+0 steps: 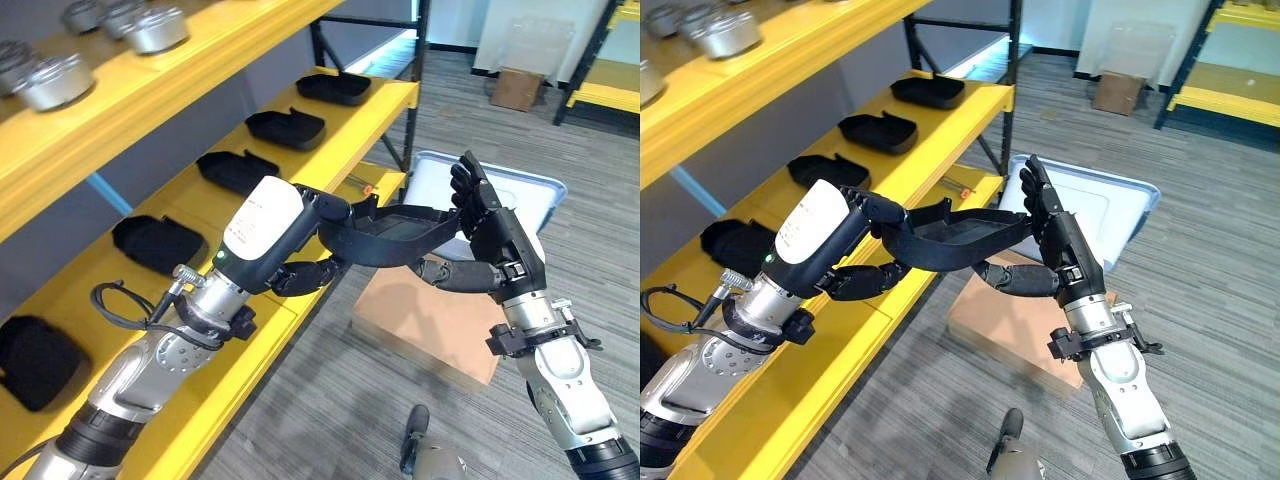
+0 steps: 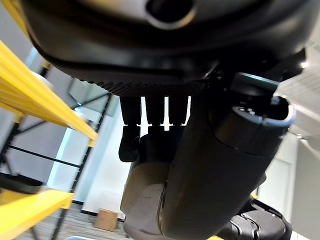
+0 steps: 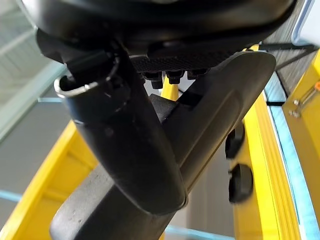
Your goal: Move parts from the plastic box to the shelf.
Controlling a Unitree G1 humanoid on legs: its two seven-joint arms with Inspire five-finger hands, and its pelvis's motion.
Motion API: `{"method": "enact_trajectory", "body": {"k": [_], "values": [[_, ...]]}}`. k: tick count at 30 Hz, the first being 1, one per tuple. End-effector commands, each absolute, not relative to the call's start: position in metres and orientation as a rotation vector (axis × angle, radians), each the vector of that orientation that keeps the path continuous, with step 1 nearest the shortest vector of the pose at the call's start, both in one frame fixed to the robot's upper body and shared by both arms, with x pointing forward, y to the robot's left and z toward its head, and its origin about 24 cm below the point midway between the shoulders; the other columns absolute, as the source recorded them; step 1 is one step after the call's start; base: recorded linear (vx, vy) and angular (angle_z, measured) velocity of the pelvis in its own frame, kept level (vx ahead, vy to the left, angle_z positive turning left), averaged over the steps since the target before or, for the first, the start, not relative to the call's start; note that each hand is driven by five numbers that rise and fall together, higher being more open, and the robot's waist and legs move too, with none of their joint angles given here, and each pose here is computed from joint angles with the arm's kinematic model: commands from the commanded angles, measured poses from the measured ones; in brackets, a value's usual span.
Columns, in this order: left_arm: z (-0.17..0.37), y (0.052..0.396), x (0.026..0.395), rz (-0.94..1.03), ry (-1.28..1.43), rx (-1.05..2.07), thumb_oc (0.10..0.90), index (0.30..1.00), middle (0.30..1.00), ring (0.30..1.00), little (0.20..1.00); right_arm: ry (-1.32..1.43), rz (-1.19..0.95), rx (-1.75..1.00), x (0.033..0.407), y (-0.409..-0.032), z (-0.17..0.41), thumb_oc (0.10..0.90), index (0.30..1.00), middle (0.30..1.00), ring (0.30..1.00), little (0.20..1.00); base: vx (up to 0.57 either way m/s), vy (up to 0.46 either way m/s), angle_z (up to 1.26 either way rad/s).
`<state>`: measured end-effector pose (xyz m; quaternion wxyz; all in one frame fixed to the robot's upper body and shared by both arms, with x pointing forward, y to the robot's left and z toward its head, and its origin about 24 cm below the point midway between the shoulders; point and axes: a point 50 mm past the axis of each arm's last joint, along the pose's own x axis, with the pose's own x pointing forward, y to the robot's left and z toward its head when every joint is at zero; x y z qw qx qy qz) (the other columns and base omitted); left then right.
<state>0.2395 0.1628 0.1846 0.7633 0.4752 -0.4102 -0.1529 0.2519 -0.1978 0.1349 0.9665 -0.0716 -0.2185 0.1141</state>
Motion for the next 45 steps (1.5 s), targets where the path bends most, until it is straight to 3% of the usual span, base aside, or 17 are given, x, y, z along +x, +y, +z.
{"method": "enact_trajectory", "body": {"k": [1,18,31,45], "values": [[0.239,0.158,0.21,-0.188,-1.255,0.911,0.4,0.3,0.3,0.3,0.3,-0.693,0.274,-0.106,0.249,-0.18,0.176,0.9,1.0,1.0,1.0,1.0,-0.06,0.121,0.19],[0.224,0.182,0.2,-0.073,-1.152,0.963,0.4,0.3,0.3,0.3,0.3,-0.617,0.337,-0.079,0.259,-0.155,0.16,0.9,1.0,1.0,1.0,1.0,-0.06,0.127,0.16],[0.21,0.195,0.215,-0.066,-1.002,0.949,0.4,0.3,0.3,0.3,0.3,-0.501,0.277,-0.068,0.25,-0.181,0.135,0.9,1.0,1.0,1.0,1.0,-0.03,0.154,0.5],[0.2,0.196,0.22,-0.045,-0.945,0.856,0.4,0.3,0.3,0.3,0.3,-0.516,0.231,-0.077,0.253,-0.189,0.139,0.9,1.0,1.0,1.0,1.0,0.0,-0.083,0.23]]}}
